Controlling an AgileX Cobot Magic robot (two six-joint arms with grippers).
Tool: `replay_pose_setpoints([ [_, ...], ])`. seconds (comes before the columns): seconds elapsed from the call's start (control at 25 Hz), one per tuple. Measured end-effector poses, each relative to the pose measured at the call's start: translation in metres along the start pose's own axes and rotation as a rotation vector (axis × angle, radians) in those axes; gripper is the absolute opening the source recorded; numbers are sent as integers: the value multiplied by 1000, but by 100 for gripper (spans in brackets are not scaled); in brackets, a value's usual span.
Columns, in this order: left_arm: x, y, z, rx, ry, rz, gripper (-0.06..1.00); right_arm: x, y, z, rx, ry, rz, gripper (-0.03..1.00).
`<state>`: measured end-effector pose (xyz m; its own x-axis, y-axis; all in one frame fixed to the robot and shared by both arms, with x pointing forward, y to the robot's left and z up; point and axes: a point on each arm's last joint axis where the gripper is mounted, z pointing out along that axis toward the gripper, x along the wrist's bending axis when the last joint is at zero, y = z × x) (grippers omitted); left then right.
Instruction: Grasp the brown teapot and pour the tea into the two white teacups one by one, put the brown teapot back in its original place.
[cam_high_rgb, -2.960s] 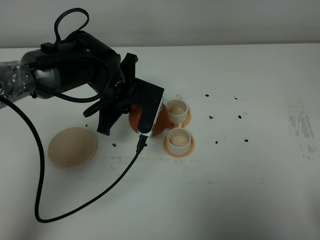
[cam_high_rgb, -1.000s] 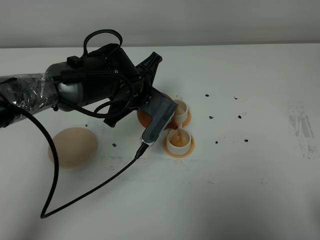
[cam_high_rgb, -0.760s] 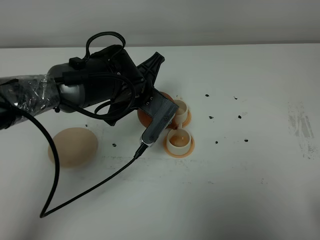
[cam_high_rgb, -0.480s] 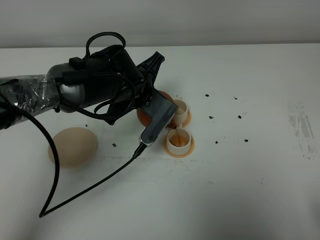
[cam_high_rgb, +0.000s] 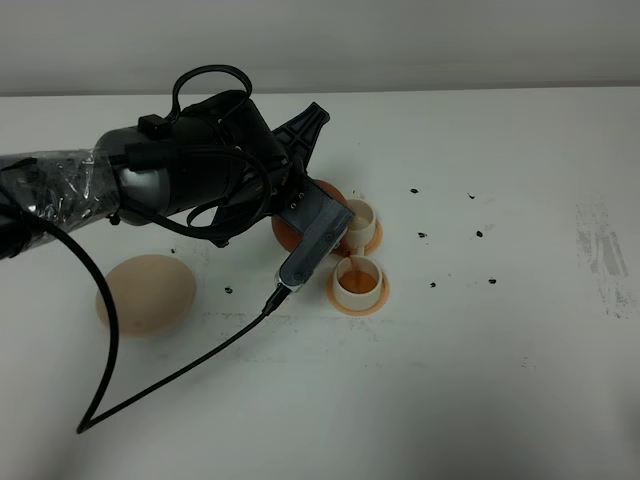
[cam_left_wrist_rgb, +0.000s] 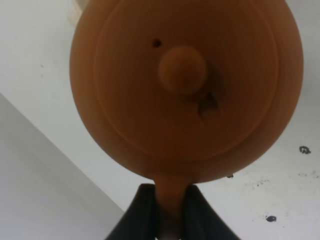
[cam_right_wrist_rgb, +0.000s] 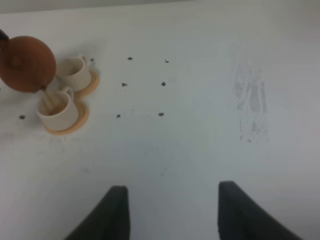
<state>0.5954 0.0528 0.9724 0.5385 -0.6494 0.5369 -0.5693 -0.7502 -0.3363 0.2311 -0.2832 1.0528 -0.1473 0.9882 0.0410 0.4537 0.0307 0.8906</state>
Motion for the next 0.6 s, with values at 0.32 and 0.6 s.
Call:
replay_pose_setpoints([
  [0.32,2,2,-1,7,15,29,13,0,0,0,0,0,-1,43],
  [0.6,3,1,-1,12,27,46,13,0,0,0,0,0,0,43],
])
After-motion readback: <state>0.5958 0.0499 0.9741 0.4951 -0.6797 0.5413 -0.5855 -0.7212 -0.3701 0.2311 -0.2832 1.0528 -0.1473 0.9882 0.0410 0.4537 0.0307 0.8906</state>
